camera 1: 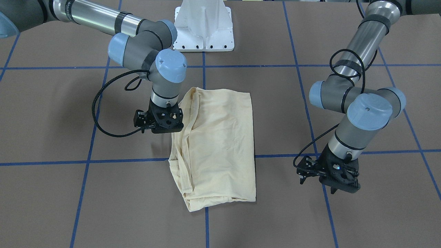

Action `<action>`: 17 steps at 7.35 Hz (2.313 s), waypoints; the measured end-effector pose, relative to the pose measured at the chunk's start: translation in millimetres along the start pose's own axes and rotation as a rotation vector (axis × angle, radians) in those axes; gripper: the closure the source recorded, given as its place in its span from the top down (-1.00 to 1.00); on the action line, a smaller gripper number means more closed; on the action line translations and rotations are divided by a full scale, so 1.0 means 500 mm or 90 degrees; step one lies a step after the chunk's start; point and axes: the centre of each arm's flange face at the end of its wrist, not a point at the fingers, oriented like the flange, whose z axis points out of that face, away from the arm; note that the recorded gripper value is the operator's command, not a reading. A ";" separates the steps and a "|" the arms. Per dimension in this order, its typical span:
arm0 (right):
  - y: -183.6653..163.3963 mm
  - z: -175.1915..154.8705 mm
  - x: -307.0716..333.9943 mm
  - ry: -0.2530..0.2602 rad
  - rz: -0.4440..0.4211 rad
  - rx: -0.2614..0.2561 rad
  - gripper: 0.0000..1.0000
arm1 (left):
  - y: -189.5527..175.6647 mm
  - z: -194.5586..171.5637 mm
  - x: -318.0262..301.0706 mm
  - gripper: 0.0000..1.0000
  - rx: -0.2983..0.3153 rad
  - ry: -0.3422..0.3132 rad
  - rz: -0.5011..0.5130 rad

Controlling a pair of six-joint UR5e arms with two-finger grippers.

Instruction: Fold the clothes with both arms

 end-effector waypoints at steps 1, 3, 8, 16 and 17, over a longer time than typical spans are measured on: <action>-0.008 -0.027 -0.017 -0.014 0.013 0.009 0.97 | 0.000 0.000 0.000 1.00 0.000 0.000 0.000; 0.005 -0.071 -0.088 -0.043 0.068 0.014 0.97 | 0.000 0.000 0.002 1.00 0.000 0.001 0.001; 0.094 -0.042 -0.244 -0.033 0.112 -0.032 0.97 | 0.008 0.003 0.002 1.00 0.006 0.007 0.004; 0.149 -0.011 -0.155 0.053 0.034 -0.078 0.97 | 0.013 0.005 -0.001 1.00 0.006 0.007 0.000; 0.171 -0.004 -0.113 0.056 0.023 -0.080 0.97 | 0.013 0.005 0.000 1.00 0.006 0.008 -0.003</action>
